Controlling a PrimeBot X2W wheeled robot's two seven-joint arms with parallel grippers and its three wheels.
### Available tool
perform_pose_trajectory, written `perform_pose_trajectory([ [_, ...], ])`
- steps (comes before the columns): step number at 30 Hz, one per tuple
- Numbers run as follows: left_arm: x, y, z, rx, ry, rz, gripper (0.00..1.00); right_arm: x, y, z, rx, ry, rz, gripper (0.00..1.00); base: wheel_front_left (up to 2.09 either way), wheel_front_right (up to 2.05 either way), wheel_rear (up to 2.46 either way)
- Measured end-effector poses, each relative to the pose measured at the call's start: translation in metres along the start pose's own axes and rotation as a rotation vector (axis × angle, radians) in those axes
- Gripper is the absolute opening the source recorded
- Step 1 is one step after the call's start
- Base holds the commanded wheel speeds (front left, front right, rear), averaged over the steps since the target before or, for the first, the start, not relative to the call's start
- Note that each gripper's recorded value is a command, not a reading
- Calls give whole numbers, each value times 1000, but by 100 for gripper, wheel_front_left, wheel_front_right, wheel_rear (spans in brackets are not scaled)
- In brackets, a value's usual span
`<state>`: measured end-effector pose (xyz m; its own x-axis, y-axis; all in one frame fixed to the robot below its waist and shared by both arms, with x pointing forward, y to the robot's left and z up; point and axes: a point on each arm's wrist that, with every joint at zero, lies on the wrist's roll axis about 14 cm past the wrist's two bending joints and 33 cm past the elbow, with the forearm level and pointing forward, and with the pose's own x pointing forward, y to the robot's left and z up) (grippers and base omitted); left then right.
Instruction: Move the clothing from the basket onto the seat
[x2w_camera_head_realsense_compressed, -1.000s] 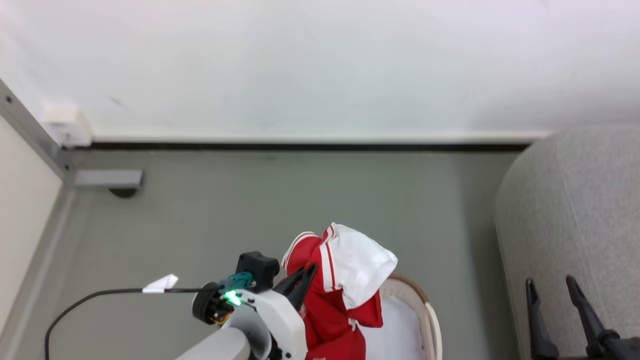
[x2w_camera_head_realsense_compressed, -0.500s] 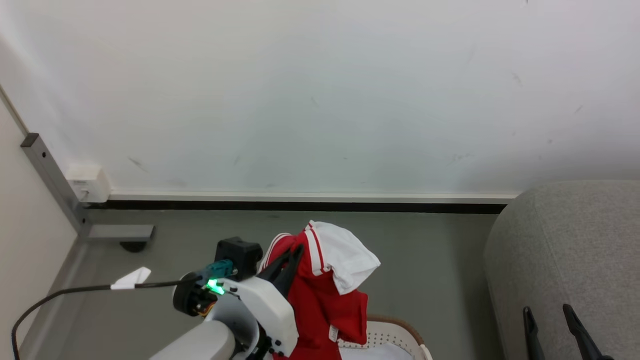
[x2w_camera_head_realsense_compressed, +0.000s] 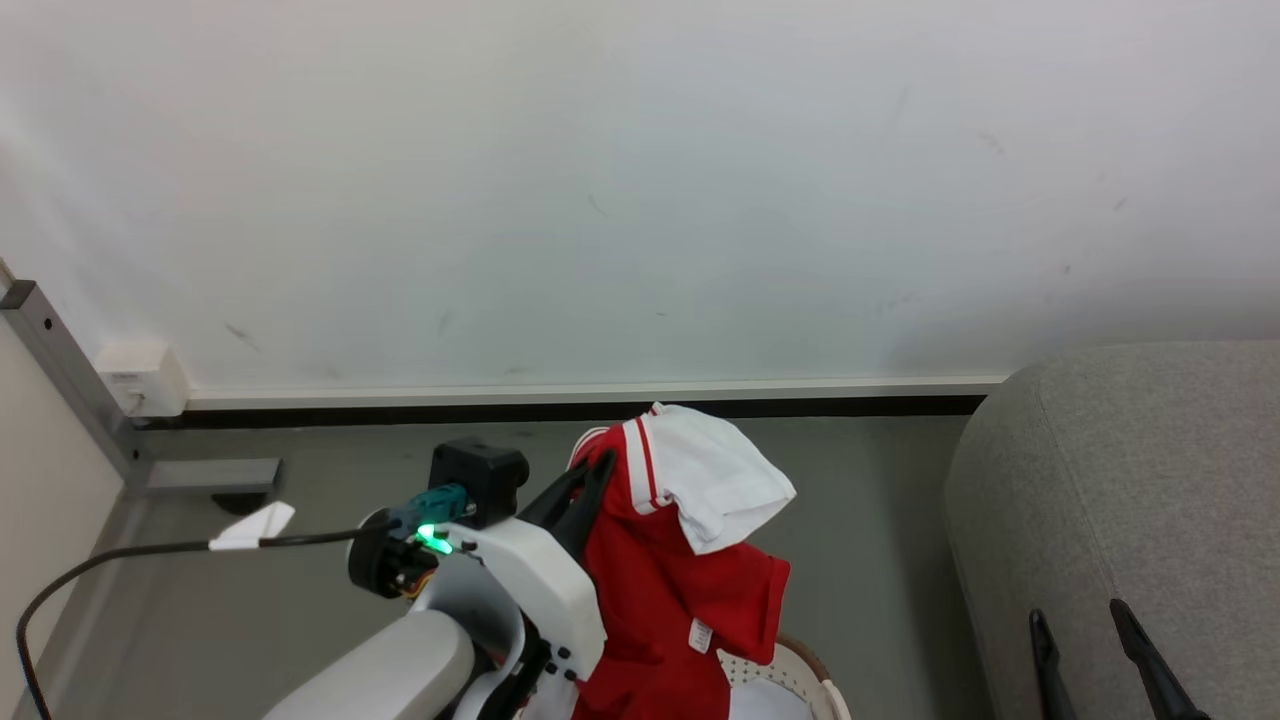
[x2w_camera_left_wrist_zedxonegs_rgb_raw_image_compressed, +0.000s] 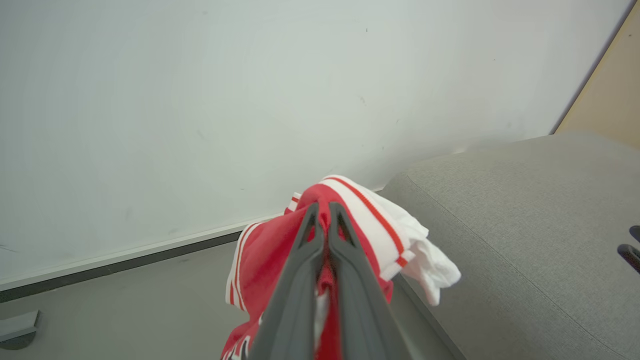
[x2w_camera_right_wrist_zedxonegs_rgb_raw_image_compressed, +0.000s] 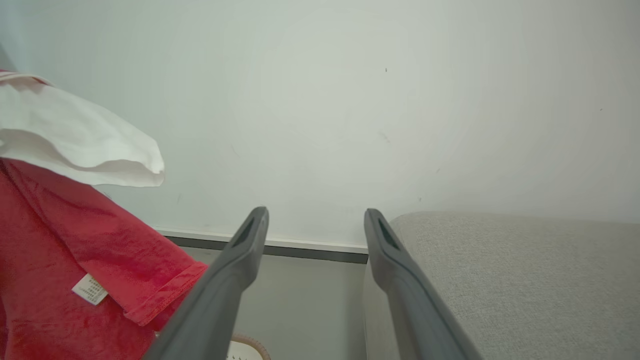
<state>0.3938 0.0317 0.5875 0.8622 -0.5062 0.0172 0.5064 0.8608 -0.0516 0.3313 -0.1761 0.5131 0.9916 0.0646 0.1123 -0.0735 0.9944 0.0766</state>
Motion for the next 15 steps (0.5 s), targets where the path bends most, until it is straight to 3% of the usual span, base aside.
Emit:
perform_pose_trajectory([
  [7,5,-10,2,-6,-4,-31,0,3,26,7,-61,-16,86,100,0,0,0],
  [15,7,-18,7,1,-9,-59,0,11,83,-1,-147,66,354,100,0,0,0],
])
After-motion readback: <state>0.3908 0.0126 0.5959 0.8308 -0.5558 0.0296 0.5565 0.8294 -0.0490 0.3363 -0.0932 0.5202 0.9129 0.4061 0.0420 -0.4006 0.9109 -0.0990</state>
